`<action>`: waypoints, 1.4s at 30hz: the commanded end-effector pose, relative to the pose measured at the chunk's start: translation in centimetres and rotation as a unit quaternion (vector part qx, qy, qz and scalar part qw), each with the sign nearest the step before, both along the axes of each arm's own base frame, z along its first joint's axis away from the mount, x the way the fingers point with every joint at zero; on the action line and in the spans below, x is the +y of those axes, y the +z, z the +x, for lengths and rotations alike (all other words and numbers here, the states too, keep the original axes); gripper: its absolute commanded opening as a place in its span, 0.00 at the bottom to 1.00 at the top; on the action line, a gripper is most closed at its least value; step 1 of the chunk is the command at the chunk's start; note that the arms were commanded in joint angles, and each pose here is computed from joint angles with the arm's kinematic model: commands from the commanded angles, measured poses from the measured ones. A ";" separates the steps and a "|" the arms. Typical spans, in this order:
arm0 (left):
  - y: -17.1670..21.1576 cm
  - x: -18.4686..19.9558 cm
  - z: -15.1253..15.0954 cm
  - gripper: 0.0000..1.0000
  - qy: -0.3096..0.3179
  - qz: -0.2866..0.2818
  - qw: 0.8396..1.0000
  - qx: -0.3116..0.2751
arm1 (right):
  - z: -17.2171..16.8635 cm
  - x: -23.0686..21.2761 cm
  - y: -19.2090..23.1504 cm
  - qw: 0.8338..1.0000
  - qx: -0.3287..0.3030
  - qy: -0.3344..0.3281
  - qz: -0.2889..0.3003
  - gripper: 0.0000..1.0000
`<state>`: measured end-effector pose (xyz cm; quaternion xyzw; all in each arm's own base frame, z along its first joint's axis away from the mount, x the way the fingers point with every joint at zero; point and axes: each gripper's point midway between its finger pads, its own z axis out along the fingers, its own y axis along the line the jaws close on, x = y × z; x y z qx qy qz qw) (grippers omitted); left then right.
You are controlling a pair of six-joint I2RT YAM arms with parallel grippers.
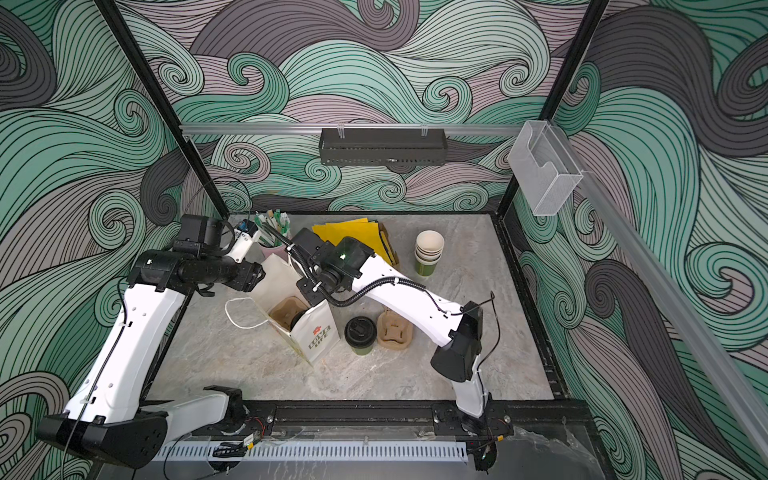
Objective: Pack the takeout coffee
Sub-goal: 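Move the right gripper toward the green cups while the left releases the bag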
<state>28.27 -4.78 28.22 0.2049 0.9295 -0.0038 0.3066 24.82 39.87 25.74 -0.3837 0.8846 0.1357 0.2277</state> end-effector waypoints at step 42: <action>-2.7 0.9 -7.5 0.00 0.367 -0.273 0.888 0.044 | -4.6 -3.2 1.7 0.939 0.134 -0.310 0.062 0.72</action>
